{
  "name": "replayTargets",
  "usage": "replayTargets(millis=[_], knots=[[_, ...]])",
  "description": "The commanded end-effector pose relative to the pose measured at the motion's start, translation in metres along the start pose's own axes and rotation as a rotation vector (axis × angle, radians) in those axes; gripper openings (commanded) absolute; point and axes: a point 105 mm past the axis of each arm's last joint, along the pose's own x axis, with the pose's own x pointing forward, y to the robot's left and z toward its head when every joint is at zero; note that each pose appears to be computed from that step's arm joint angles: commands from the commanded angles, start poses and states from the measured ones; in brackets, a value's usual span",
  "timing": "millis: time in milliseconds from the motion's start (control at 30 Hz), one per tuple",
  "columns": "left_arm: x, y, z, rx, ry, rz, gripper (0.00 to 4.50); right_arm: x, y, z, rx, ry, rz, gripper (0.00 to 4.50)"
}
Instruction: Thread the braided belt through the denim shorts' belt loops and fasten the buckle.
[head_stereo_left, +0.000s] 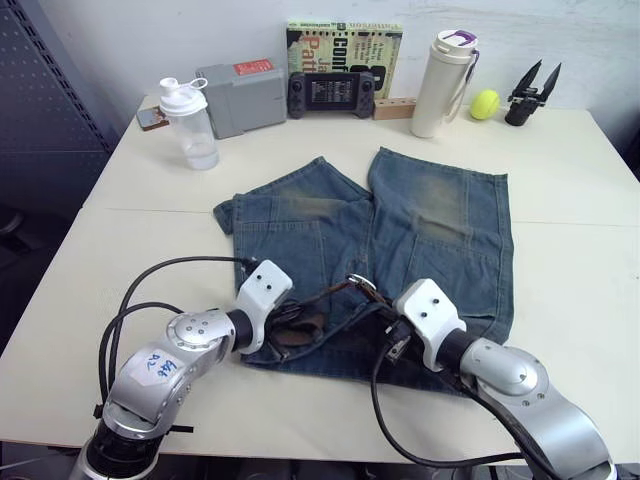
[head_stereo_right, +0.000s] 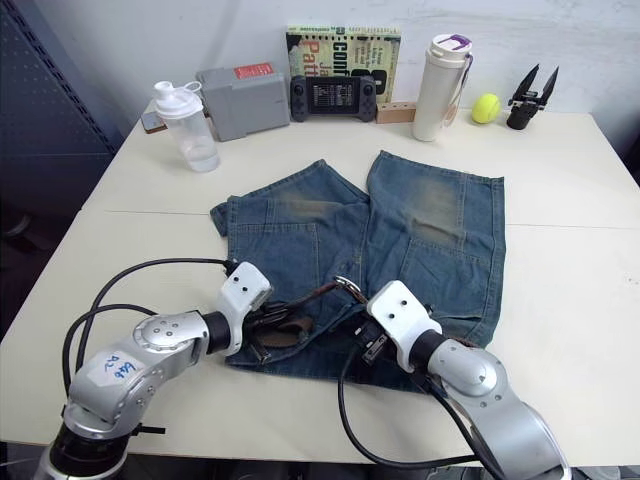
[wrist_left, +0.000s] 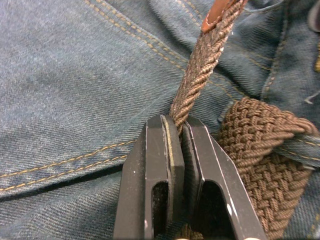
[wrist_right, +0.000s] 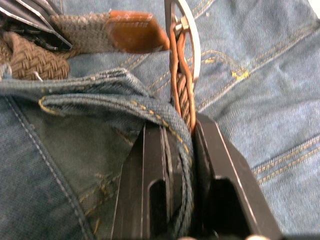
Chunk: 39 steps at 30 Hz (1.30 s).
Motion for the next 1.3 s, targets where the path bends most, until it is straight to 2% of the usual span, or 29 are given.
replayTargets(millis=[33, 333, 633, 800, 1033, 1300], knots=[[0.002, -0.008, -0.007, -0.021, 0.042, -0.02, 0.0, -0.003, 0.004, 0.011, -0.022, -0.041, -0.006, 0.03], [0.005, -0.019, -0.001, 0.012, 0.039, -0.068, 0.0, 0.003, 0.008, 0.014, -0.048, -0.022, 0.006, 0.03], [0.02, -0.013, 0.012, -0.008, 0.013, -0.039, 0.0, 0.008, 0.02, 0.011, -0.144, 0.024, 0.077, 0.03], [0.027, -0.024, 0.02, 0.036, -0.02, -0.087, 0.0, 0.008, 0.027, 0.01, -0.153, 0.038, 0.119, 0.03], [0.026, -0.059, 0.048, 0.137, -0.191, -0.271, 0.0, 0.009, 0.031, 0.007, -0.178, 0.073, 0.193, 0.03], [0.031, -0.048, 0.047, 0.109, -0.204, -0.251, 0.0, 0.006, 0.031, 0.006, -0.213, 0.09, 0.233, 0.03]])
